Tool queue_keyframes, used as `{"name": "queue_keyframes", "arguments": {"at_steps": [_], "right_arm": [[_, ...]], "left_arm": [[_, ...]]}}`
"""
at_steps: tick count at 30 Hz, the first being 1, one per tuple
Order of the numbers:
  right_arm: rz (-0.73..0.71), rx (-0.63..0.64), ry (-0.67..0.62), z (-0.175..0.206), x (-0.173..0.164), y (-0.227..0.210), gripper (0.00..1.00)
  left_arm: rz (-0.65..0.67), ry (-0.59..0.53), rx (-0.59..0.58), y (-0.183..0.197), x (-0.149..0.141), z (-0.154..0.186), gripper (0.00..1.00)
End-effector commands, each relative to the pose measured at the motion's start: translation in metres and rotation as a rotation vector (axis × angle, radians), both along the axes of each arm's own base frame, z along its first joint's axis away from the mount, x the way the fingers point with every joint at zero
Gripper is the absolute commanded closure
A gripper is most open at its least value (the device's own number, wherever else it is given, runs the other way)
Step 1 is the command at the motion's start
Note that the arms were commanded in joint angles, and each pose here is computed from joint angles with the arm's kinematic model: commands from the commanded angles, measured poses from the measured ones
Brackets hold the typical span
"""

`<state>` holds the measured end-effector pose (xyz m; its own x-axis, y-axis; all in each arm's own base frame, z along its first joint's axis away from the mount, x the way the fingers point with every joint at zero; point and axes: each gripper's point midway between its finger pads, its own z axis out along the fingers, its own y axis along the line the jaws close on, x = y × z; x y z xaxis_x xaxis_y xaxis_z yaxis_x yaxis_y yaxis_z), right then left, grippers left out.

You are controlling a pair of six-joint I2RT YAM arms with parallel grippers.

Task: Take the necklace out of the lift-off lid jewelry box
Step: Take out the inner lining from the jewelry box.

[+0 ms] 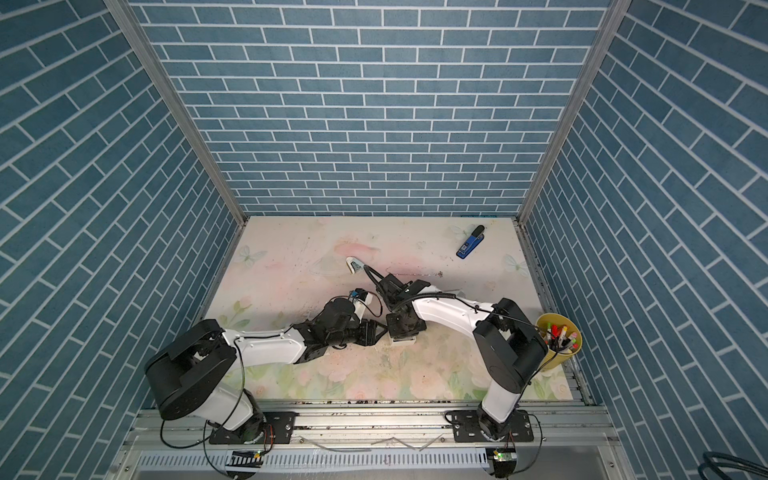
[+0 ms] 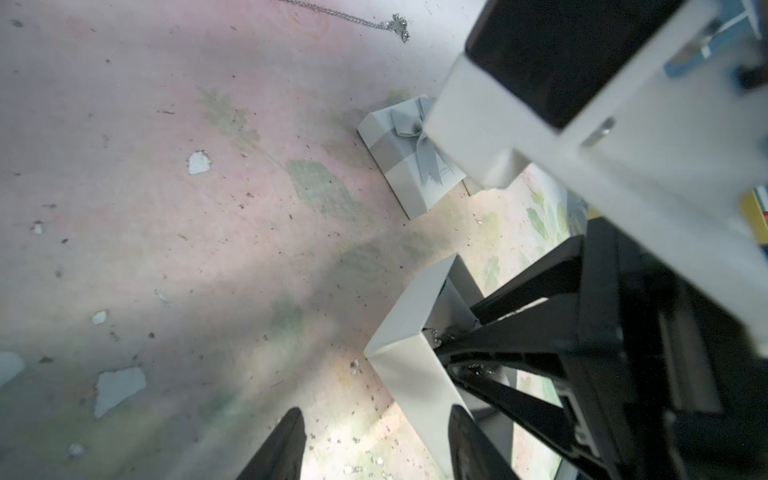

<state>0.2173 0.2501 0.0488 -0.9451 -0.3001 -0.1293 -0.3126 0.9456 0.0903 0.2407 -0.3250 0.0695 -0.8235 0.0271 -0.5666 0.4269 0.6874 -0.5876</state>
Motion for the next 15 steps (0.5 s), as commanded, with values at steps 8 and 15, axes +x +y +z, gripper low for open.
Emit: {"name": "queue_keyframes", "arguments": {"at_steps": [8,15], "right_arm": [[-0.023,0.005,-0.003,-0.002,-0.003,-0.003,0.81],[-0.033,0.018,-0.012,-0.001,-0.003,-0.003,0.82]], "left_arm": [[-0.010,0.010,-0.064,-0.018,0.006,-0.008,0.44],[0.007,0.032,-0.036,-0.015,0.006,-0.026,0.45]]}}
